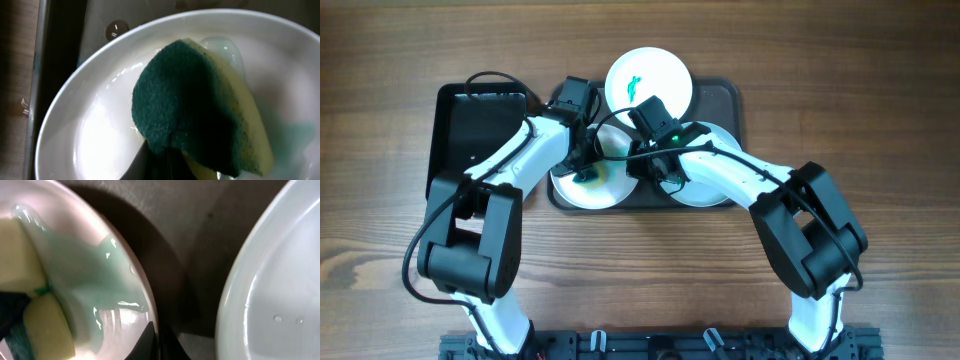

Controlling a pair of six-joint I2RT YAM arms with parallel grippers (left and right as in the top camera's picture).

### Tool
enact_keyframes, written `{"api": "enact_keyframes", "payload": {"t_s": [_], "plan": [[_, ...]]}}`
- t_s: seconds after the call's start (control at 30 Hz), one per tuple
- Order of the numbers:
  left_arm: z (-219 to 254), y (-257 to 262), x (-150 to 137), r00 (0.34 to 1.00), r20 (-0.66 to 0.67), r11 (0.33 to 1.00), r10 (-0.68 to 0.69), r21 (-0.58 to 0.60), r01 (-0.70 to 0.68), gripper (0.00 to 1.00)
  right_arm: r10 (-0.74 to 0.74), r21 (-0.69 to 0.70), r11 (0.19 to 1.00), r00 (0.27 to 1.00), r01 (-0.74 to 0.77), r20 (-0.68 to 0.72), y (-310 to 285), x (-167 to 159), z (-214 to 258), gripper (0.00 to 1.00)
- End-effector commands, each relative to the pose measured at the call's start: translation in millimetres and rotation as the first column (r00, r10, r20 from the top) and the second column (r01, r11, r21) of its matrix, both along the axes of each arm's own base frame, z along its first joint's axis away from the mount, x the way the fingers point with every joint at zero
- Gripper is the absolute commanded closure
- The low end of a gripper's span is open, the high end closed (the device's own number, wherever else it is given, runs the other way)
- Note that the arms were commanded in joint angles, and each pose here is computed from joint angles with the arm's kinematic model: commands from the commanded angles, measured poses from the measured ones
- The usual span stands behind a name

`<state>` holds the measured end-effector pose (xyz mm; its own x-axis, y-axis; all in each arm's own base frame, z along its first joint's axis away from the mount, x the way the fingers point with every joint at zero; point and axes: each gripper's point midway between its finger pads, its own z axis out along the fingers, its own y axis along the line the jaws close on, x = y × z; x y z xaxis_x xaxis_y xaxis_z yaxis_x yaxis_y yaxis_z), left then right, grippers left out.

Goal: Clean dirty plates on tray and stack at the side
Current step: 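Scrub the lower-left plate with the sponge while right gripper holds plate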

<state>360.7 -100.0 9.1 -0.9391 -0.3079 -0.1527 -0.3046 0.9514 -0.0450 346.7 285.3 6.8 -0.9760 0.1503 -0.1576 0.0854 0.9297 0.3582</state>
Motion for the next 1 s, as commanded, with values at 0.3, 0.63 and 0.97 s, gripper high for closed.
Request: {"api": "enact_keyframes", "payload": {"t_s": [0.3,0.63,0.97], "plan": [[4.3,-77.1,-26.5,0.912,0.045,0.811,-0.407,-0.442,0.384,0.96,-0.032,-0.040,0.999,0.999,0.032,0.014,-12.6,5.8,-0.8,0.96],[0.3,34.0,23.0,0.988,0.082,0.971,-0.129,0.212,0.109,0.96,-0.032,-0.039,0.999,0.999,0.032,0.014,-12.5,5.9,-0.8,0.96],[21.1,41.2,20.9,0.990,0.109,0.938,-0.090,0.343,0.047,0.96,-0.032,-0.038,0.999,0.999,0.032,0.015,-12.3,6.1,-0.6,0.96]]}}
